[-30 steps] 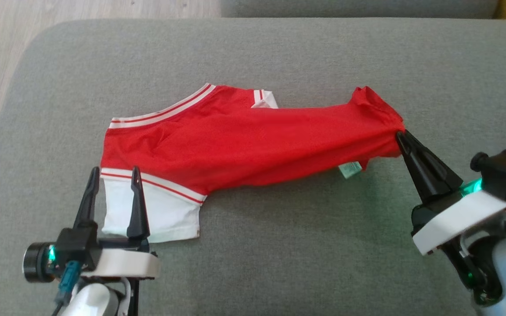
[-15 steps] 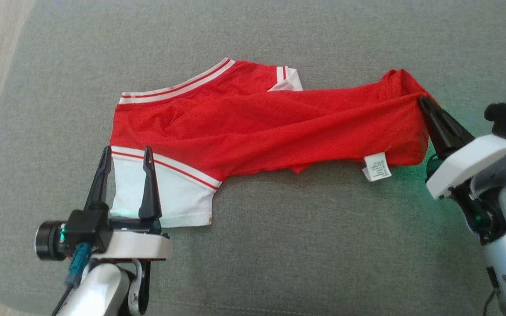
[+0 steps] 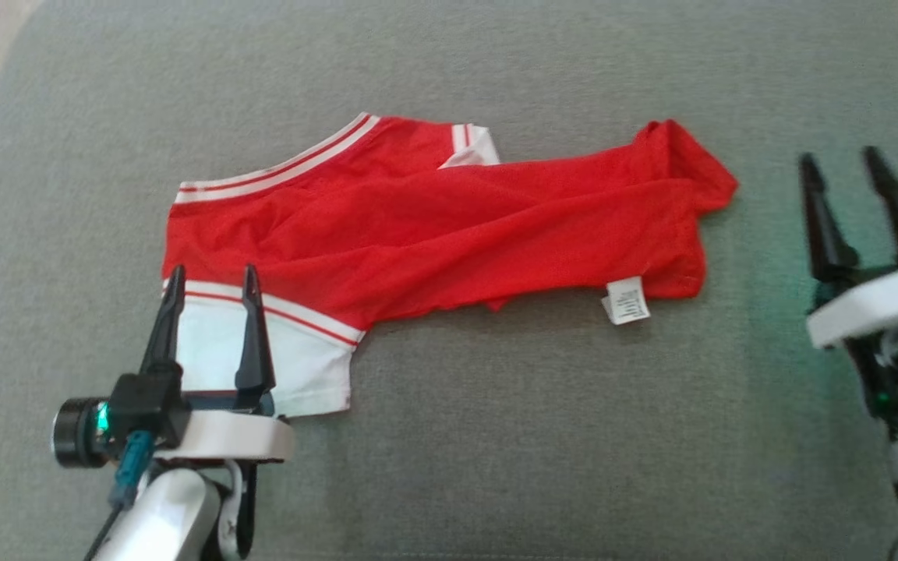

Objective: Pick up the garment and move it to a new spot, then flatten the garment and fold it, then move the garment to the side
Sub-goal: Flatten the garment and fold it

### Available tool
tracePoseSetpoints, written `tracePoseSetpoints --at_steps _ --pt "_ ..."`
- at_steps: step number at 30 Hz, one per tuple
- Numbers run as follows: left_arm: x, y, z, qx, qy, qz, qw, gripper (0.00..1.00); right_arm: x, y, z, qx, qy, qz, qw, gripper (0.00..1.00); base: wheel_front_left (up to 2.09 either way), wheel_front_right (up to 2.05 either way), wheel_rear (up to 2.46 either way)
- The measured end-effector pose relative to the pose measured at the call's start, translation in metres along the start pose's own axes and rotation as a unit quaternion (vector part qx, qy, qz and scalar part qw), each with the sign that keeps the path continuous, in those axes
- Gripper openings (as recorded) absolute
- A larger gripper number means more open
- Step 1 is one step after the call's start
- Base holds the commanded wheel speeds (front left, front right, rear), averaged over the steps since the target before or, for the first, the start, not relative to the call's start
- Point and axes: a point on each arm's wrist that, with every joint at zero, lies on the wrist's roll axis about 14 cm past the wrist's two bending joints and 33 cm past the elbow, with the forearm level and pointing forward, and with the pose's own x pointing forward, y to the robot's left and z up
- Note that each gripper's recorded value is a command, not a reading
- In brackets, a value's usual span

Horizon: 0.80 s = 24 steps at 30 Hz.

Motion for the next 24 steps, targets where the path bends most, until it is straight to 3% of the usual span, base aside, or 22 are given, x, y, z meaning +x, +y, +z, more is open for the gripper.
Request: tracePoseSetpoints --at_steps 6,16,24 --pt "-0.002 0.005 0.008 0.008 -0.009 0.003 1.0 1.0 -0.035 -0.002 0.03 -0.047 -0.059 -0.026 0.997 1.0 0.0 0.0 0.0" --pt "-0.019 0.013 0.002 0.025 0.011 0.006 1.0 1.0 -0.082 0.03 0.028 -0.029 -0.057 -0.034 0.997 1.0 0.0 0.0 0.0" --pt "-0.028 0.013 -0.004 0.03 0.027 0.002 0.999 1.0 -0.098 0.04 0.031 -0.016 -0.058 -0.036 0.998 1.0 0.0 0.0 0.0"
